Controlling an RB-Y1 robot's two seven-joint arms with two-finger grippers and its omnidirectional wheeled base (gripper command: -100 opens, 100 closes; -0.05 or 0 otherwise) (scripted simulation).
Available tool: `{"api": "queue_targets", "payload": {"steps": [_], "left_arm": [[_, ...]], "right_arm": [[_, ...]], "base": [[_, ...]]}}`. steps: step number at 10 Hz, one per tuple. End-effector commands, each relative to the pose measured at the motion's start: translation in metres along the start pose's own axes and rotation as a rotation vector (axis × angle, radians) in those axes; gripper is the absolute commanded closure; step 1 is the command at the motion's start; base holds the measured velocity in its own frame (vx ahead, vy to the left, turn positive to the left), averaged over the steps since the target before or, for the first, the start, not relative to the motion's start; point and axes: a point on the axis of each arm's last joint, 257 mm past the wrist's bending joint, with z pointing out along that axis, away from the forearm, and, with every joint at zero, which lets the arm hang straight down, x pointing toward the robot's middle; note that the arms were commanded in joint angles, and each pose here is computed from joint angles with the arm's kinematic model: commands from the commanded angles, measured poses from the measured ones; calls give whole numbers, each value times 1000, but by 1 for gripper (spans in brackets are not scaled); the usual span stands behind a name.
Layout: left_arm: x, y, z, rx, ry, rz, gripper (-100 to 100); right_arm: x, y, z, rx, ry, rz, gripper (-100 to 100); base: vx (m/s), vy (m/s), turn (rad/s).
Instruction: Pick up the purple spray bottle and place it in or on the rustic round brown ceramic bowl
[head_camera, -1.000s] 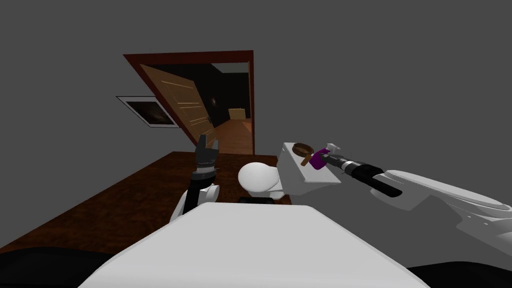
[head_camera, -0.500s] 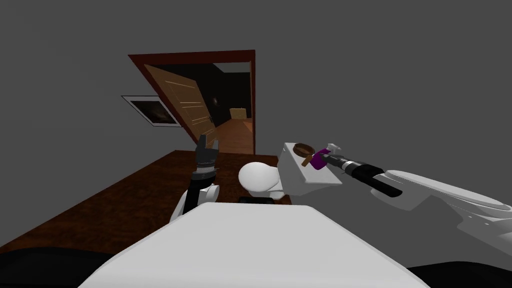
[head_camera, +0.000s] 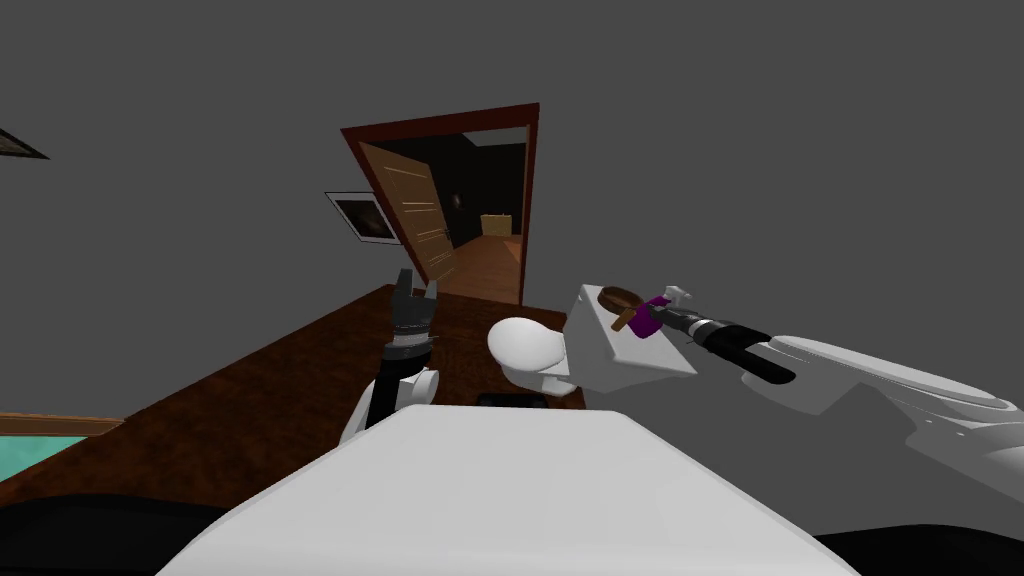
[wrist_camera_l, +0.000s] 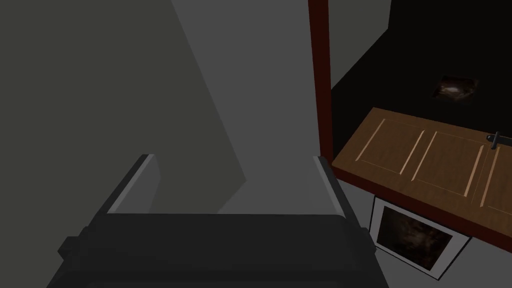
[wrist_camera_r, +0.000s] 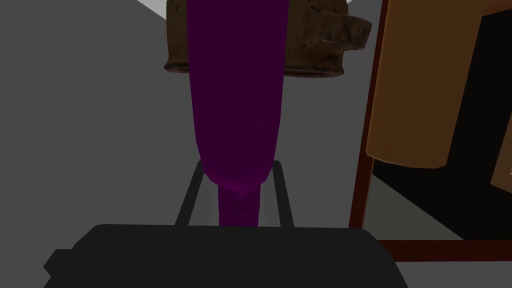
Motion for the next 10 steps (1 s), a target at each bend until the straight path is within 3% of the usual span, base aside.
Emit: {"api": "queue_targets", "payload": {"steps": [1,4,5,6,7,10], "left_arm": [[0,0,0,0,0,0,0],[0,0,0,0,0,0,0],[0,0,0,0,0,0,0],[0,0,0,0,0,0,0],[0,0,0,0,0,0,0],[0,0,0,0,0,0,0]], "right_arm": [[0,-14,3,44,0,15,100],[-4,-39,6,120,-2,39,100],[-2,-35,3,103,0,34,100],[-2,-36,4,107,-1,35,0],[-27,-34,6,106,-38,47,100],[-66,-28,9,101,-96,68,100]], "base": [[-205,-18,292],[-181,-17,258],[-85,-14,87],[-13,-2,-15],[-3,-9,-83],[13,-6,-62]]}}
